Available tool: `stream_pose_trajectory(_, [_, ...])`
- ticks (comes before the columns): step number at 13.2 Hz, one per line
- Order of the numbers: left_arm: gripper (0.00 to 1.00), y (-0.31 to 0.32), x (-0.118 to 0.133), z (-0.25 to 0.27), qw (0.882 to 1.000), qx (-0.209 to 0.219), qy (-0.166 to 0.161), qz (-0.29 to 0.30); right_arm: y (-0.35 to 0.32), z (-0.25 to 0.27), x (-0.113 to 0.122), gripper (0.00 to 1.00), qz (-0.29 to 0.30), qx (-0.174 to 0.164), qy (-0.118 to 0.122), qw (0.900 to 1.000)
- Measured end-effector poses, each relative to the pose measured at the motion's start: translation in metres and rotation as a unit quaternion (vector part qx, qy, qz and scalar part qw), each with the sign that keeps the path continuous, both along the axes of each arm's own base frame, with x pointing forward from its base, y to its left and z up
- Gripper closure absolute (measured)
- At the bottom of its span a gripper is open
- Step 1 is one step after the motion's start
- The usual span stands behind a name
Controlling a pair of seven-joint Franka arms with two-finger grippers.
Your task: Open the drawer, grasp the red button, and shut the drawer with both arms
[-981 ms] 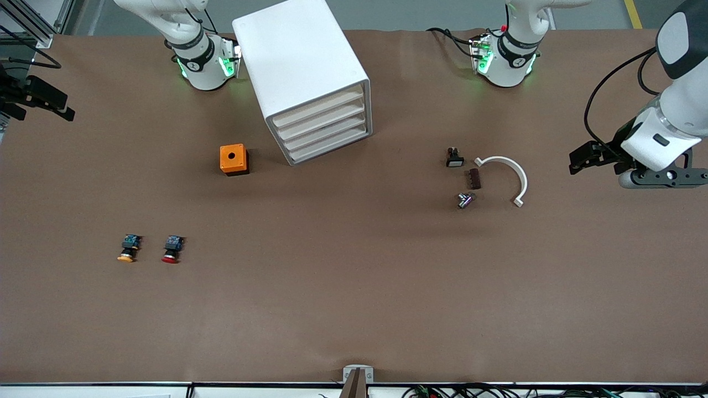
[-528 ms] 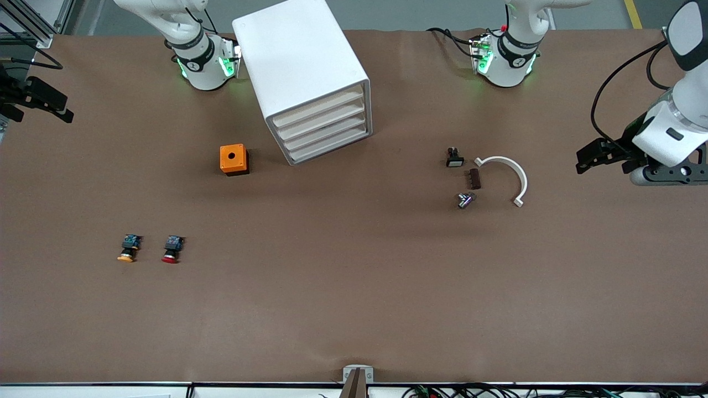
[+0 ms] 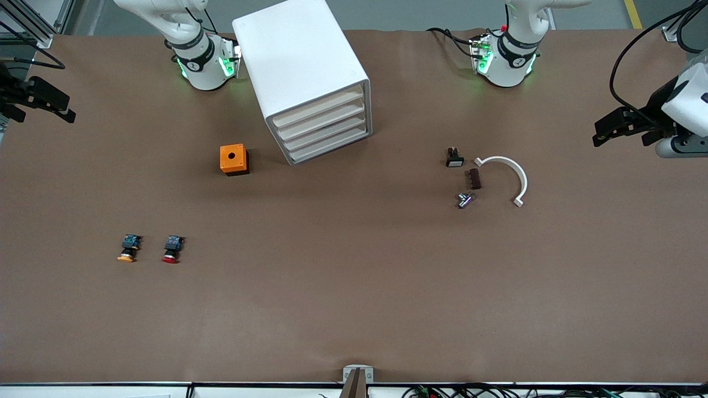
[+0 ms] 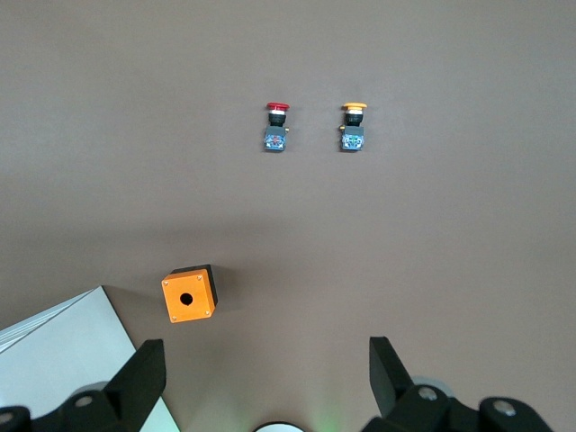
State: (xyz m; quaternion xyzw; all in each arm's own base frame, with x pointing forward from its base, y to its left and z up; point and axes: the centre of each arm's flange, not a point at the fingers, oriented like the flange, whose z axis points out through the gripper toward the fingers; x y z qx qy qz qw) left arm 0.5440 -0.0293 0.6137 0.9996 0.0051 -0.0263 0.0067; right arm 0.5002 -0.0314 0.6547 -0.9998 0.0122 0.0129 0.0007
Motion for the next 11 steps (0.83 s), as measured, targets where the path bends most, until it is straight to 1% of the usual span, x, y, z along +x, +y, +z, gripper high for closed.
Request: stream_pose_trajectory(11, [0.0,0.0015,0.0031,-0.0073,1.0,0.0,0.002,0.002,-0.0001,-0.0006,-0.0002,0.0,0.0,0.0,0.001,1.0])
